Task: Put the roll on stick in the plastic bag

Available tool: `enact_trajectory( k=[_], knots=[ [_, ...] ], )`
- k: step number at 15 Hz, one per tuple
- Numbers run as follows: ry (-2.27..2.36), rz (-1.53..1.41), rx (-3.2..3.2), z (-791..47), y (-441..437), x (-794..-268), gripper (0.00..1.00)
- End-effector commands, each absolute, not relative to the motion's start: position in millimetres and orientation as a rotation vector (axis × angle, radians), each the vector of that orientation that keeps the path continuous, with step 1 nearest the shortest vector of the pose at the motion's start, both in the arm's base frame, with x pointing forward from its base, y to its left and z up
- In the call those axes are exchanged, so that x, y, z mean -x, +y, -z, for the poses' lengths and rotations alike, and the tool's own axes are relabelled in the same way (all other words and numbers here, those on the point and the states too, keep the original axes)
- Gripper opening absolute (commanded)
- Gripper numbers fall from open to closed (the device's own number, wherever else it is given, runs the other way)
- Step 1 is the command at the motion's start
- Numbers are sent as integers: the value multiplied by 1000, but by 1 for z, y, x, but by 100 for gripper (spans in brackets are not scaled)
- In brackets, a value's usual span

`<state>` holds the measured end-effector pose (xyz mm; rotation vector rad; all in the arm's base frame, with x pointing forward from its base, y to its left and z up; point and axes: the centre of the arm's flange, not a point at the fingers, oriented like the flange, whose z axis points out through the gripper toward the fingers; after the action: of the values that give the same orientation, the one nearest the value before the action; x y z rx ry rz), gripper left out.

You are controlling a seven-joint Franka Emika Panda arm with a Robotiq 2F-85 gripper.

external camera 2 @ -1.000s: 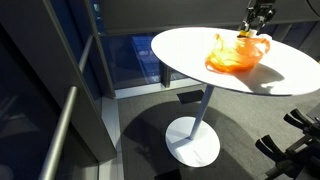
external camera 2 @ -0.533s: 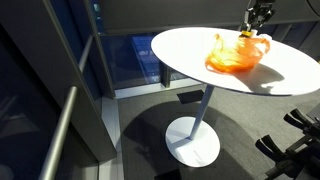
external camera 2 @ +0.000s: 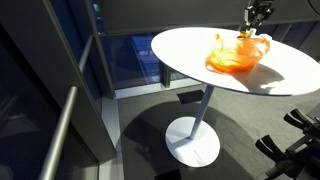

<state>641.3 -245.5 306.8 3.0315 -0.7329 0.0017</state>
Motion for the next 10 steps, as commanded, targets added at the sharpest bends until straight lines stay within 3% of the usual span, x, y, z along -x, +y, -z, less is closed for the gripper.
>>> enact_trajectory(
  k=[1,10],
  knots=[
    [-714,-65,-3042,-329,-236,-638,12],
    [-669,-225,-3038,-405,-210,-638,12]
  ],
)
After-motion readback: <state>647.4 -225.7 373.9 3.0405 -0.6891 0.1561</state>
